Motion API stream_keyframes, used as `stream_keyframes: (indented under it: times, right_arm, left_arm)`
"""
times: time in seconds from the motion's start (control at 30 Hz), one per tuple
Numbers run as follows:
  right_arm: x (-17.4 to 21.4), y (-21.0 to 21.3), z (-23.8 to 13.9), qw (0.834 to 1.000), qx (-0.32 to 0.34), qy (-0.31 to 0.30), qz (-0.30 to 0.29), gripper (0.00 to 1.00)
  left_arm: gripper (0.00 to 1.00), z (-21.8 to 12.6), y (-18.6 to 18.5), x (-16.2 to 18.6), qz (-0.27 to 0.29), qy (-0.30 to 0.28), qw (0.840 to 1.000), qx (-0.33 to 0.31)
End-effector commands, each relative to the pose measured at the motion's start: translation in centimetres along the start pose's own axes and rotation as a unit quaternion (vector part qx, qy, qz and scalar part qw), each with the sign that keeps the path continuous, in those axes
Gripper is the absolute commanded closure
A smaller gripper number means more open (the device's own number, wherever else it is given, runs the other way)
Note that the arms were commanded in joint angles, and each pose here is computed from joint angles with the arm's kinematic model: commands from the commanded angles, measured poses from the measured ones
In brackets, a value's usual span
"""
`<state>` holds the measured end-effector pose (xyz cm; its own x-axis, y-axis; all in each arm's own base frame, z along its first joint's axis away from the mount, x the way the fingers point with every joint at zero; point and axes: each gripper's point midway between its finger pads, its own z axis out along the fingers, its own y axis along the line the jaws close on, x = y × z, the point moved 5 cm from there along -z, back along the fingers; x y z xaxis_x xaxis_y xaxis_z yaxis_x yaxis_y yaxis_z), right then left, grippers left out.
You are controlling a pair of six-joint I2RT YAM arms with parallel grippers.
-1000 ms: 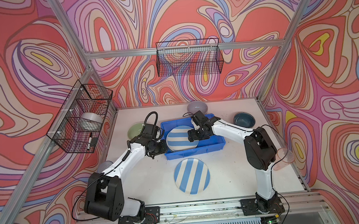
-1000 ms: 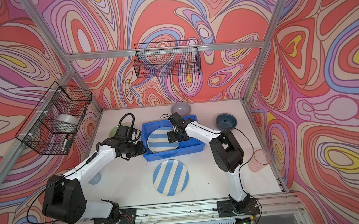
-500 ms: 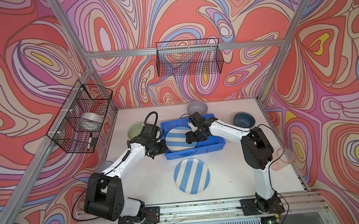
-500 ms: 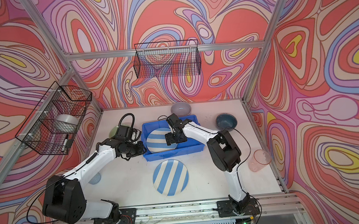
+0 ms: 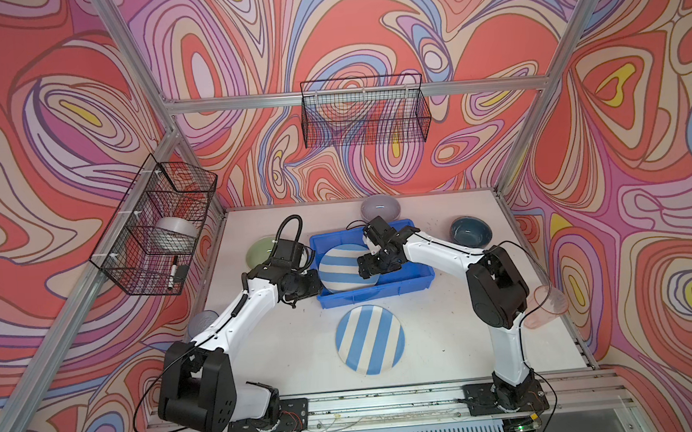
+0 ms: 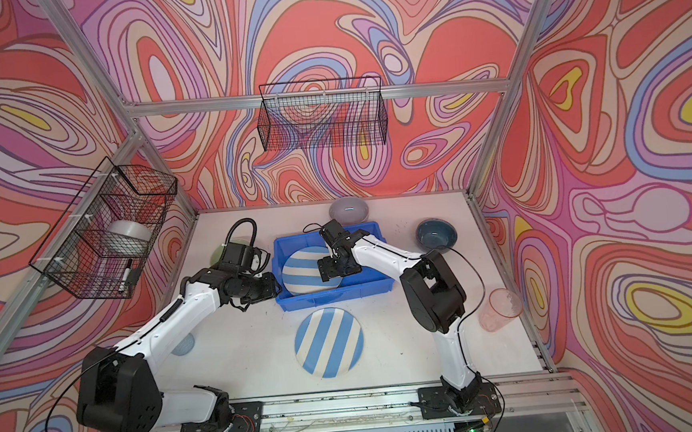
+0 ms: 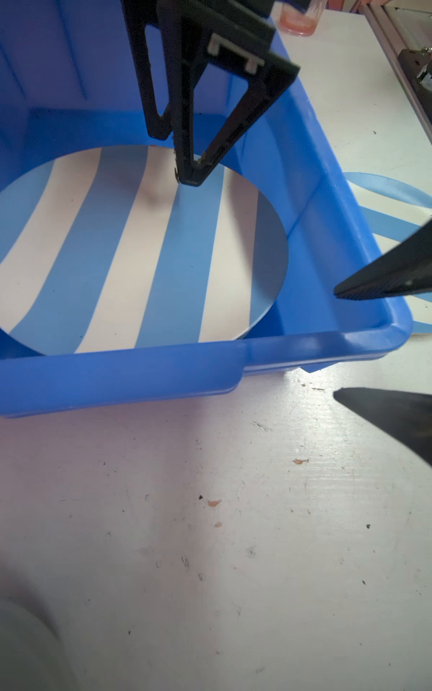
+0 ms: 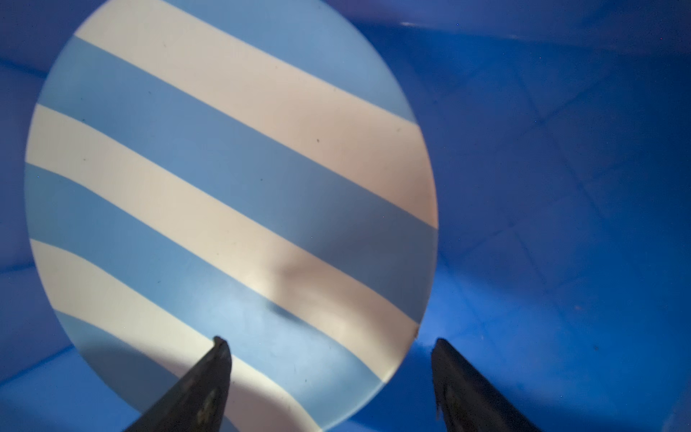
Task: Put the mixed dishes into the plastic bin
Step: 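Open both grippers and move them to the blue-striped plate on the table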
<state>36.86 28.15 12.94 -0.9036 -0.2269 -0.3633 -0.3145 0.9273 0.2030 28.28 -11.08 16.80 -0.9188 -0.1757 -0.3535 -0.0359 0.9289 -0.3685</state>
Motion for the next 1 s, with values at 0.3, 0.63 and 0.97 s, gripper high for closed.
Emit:
stream_keyframes:
  times: [0.3, 0.63, 0.97]
  right_arm:
    - [1.9, 1.2, -9.8, 0.994, -0.073, -0.079, -0.001, 0.2]
    - [10.2, 0.3, -11.7, 0.982, -0.168, -0.078, 0.025, 0.3]
    - [17.7, -1.0, -8.2, 0.973, -0.224, -0.015, 0.056, 0.35]
  left_arm:
    - [0.59, -4.0, 0.1, 5.1, -0.014, 0.023, 0.999, 0.037]
    - [0.66, -2.4, -1.4, 10.5, 0.004, 0.04, 0.998, 0.037]
    - [0.72, 1.1, -1.1, 12.9, -0.003, 0.05, 0.998, 0.039]
